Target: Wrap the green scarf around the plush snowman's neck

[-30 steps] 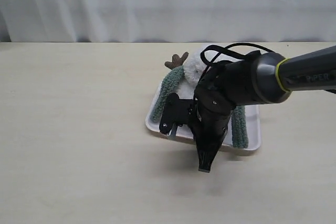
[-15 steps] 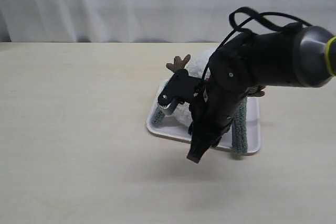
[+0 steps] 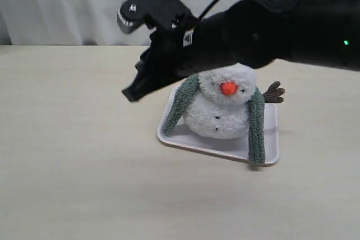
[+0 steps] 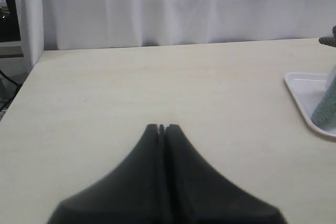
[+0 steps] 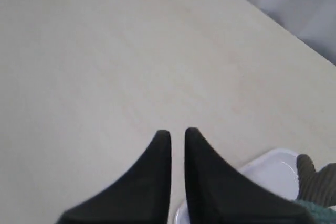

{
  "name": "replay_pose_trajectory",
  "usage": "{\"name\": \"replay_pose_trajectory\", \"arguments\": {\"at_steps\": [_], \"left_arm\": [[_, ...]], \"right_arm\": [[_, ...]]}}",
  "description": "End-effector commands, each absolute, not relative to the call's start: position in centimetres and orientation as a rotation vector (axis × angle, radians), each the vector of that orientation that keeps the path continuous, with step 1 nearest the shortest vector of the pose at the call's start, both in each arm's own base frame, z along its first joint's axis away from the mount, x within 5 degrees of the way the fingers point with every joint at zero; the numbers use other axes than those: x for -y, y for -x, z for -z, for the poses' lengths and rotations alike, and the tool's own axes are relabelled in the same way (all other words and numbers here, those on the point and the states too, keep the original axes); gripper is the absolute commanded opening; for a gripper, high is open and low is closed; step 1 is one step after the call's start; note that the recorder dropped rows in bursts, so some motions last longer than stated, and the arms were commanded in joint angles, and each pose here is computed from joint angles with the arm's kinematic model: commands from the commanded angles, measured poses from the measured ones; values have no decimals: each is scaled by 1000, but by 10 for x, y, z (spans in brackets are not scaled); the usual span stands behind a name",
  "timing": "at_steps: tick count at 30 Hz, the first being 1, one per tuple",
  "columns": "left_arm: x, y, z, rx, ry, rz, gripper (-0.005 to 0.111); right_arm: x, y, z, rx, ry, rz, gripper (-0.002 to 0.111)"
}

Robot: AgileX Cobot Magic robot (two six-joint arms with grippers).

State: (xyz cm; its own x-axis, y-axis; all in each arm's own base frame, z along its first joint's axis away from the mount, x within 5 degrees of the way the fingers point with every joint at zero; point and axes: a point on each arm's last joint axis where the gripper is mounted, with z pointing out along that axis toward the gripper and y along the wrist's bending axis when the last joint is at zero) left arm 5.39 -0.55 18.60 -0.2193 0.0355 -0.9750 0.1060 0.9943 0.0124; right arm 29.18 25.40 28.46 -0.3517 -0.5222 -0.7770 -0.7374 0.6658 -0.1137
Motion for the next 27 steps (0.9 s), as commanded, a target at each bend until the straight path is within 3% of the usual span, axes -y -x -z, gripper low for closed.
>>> {"name": "replay_pose_trajectory", "arguments": {"at_steps": [1,4,7,18,27], "left_arm": [[5,-54,-186,-1785,-103,63,0],[5,-54,-186,-1785,-103,63,0],[5,-54,-186,-1785,-103,63,0],[5,-54,-186,-1785,-103,63,0],[5,-54,-186,-1785,-103,63,0]], "right_arm": [[-244,-341,-293,-2232,742,-268,17],[-231,-379,-290,-2418,617,-187,41],[-232,-403,-272,-2489,658,-111,50],[-232,-428,-234,-2426,802,146,50],[-243,-422,-216,-2511,833,-29,50]]}}
